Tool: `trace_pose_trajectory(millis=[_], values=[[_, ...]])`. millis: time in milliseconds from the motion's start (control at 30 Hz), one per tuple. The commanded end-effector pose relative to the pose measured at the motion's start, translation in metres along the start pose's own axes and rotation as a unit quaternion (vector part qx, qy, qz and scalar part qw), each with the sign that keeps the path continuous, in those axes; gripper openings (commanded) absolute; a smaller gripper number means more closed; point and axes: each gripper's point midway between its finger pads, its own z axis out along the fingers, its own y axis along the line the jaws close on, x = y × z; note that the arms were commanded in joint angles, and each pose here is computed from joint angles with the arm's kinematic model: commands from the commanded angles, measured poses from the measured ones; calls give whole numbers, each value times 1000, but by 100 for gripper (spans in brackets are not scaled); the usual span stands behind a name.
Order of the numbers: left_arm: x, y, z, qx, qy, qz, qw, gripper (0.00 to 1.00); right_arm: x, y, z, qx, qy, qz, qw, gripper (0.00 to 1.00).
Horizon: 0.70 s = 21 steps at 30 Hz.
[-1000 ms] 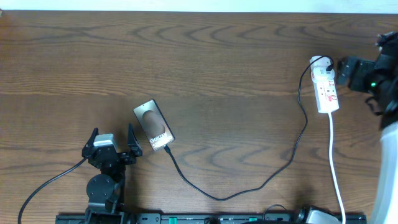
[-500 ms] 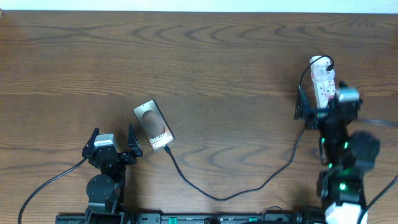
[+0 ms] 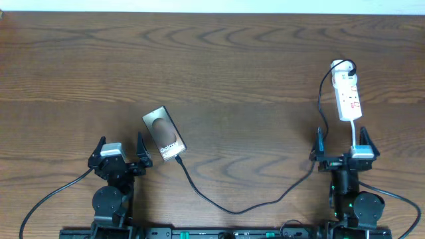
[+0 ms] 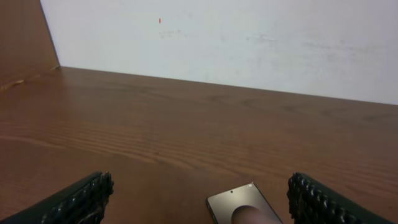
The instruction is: Plug charger to phone and switch on socket
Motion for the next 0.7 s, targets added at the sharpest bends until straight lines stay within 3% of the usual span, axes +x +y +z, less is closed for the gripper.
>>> trace_pose_trajectory(millis=[0, 133, 667], values=[[18, 2, 1, -5, 25, 8, 1000, 92, 13, -2, -3, 10, 22, 12, 1000, 99], [18, 2, 1, -5, 25, 8, 1000, 92, 44, -9, -8, 37, 83, 48, 995, 99], [18, 2, 1, -5, 25, 8, 1000, 92, 44, -7, -7, 33, 86, 0, 996, 99]])
